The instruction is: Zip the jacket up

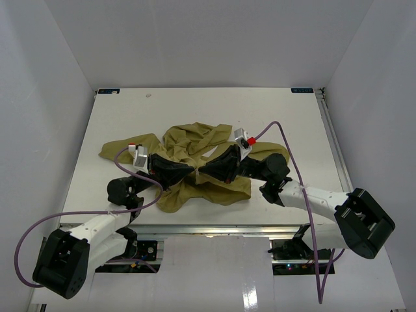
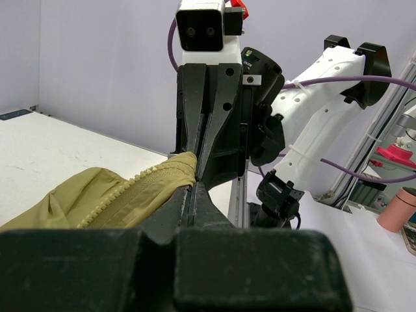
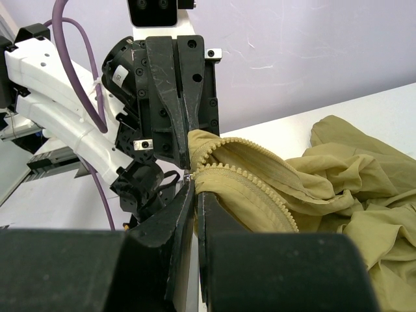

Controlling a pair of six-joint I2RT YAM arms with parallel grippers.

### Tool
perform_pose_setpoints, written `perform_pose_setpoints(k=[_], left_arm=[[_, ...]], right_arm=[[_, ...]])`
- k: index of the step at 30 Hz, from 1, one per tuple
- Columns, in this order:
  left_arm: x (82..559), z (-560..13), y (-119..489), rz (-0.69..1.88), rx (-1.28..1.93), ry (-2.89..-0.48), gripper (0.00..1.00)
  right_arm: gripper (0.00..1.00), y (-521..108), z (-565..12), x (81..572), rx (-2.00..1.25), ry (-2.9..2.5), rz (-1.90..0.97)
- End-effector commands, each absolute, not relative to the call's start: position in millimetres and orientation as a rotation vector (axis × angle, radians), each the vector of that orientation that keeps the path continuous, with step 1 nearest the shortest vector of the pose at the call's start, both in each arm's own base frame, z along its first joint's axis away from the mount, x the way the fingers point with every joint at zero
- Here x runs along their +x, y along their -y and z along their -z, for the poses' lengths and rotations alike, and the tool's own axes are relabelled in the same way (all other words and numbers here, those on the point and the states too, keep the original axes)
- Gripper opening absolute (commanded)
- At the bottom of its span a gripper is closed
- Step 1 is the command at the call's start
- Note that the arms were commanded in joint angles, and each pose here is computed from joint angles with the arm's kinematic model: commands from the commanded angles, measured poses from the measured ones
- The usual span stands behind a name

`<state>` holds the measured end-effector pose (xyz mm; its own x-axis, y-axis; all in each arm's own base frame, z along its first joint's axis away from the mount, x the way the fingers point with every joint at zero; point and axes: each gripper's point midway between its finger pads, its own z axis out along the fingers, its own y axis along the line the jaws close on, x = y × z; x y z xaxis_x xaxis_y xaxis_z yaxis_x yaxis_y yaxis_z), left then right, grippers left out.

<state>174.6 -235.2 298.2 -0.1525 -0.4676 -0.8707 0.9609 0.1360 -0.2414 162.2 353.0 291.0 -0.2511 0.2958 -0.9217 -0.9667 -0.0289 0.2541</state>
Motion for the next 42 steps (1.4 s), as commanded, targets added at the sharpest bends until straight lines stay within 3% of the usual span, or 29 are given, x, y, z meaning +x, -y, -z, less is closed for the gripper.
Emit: perform_pose_setpoints(k=[1, 42], left_arm=[[117.3, -361.9, 212.0, 1.266, 0.749, -0.566, 0.0], [106.6, -402.2, 198.2, 1.304, 0.656, -0.466, 0.0]], right_arm=[[0.08, -345.7, -321.1, 154.7, -0.831, -1.021, -1.504], [0.08, -345.1, -318.5, 144.7, -0.863, -0.975, -1.549]])
